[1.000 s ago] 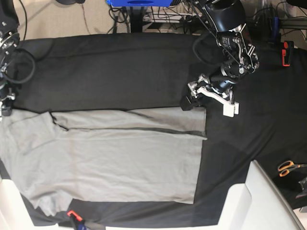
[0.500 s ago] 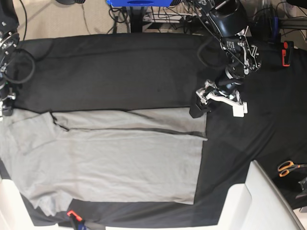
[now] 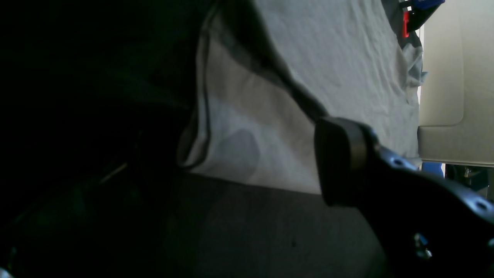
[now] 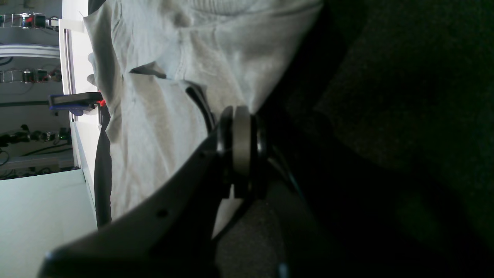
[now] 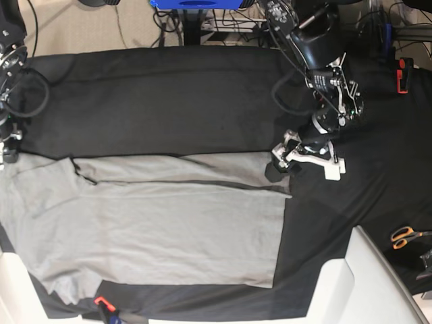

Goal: Fold the T-shirt properly
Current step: 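Regrasp the folded edge near the hem with the left gripper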

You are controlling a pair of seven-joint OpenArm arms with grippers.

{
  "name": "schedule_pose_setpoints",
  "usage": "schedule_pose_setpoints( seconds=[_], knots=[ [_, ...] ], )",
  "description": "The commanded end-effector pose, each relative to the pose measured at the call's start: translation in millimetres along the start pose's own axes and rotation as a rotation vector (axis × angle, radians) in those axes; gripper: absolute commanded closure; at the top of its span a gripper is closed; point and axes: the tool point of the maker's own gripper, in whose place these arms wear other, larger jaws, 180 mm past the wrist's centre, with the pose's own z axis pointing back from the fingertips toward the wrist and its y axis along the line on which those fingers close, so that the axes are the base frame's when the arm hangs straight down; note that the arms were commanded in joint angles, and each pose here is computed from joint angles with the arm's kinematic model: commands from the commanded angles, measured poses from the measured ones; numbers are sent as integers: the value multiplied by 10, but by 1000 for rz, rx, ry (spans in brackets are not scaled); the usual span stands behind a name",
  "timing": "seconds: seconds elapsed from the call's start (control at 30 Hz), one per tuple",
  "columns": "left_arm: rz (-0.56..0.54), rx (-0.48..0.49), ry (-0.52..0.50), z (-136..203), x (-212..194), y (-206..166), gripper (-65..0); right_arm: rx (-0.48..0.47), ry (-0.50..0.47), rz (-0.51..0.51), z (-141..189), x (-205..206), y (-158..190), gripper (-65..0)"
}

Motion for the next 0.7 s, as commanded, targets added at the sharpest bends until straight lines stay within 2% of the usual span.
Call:
schedule_pose_setpoints(
  seconds=[0.0,0.37,0.4,0.53,0.67],
  knots=[
    [-22,-7,16,-41,13,-76,-533,40,-45,19,-12,238,151,-2],
    [-47,-27,25,-94,9,-185,-515,40,-45,19,-12,238,151,-2],
    [-48,-30,21,-101,29,-200,-485,40,-45,19,-12,238,151,-2],
    [-20,-37,43,-176,-21,-211,-288,40,-45,19,-12,238,151,-2],
    [6,-41,75,-234,-131,-206,-120,40,-45,19,-12,238,151,-2]
  ],
)
